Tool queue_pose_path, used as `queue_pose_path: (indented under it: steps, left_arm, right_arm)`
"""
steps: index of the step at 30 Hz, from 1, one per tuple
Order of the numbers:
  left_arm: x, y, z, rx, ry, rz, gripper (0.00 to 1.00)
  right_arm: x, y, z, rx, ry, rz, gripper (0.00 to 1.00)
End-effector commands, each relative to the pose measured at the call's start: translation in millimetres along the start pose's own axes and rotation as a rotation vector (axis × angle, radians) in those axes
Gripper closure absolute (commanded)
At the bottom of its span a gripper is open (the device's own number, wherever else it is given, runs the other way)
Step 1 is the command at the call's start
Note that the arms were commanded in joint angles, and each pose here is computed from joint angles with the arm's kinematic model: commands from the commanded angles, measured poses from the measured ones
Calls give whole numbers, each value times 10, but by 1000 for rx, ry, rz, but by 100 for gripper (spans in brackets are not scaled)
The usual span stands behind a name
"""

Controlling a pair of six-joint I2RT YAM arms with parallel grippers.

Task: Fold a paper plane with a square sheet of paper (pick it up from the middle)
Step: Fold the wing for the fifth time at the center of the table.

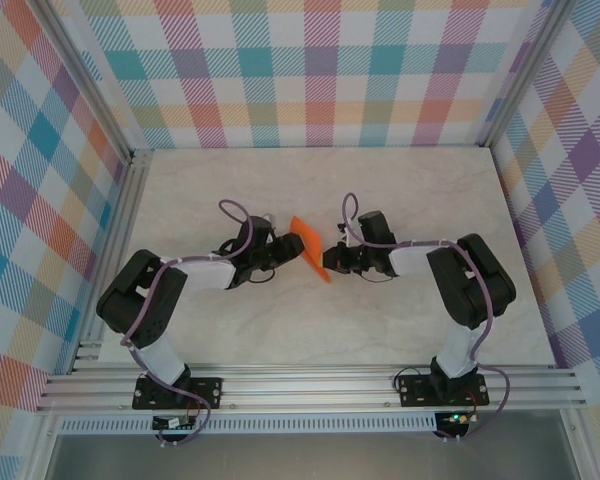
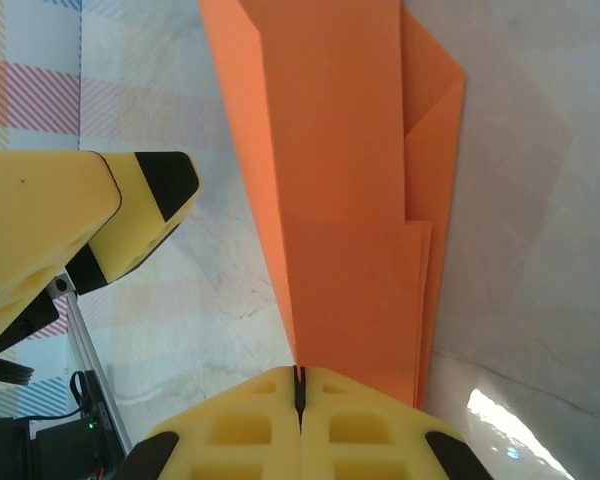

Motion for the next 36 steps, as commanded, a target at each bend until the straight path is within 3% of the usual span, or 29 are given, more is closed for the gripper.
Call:
queue_pose_path:
  steps: [1, 10, 30, 33, 36]
  left_arm:
    - [-158, 59, -65, -14, 33, 65, 40]
    - [-168, 221, -71, 4, 55, 79, 51]
    - [-42, 498, -52, 54, 102, -30, 51]
    - [-5, 530, -54, 62, 95, -89, 53]
    - [29, 544, -48, 75, 89, -139, 55]
  right_arm:
    - [-53, 34, 7, 24, 43, -26, 99]
    - [-154, 100, 15, 62, 106, -48, 98]
    - [-99, 65, -103, 82, 121, -89, 94]
    - [-106, 66, -126, 80, 105, -67, 89]
    - [-104, 28, -158, 56, 62, -14, 77]
Point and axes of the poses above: each hand's point on the last joint's axis, 136 mm out from that joint toward the fingers, its own y axis out along the fingers, its own x axis along the line the jaws close on, z = x × y, the point moved 8 cm from there along -y, back along the fingers, and after that the axes turned 4 degrees about -y, right-handed, at the moved point
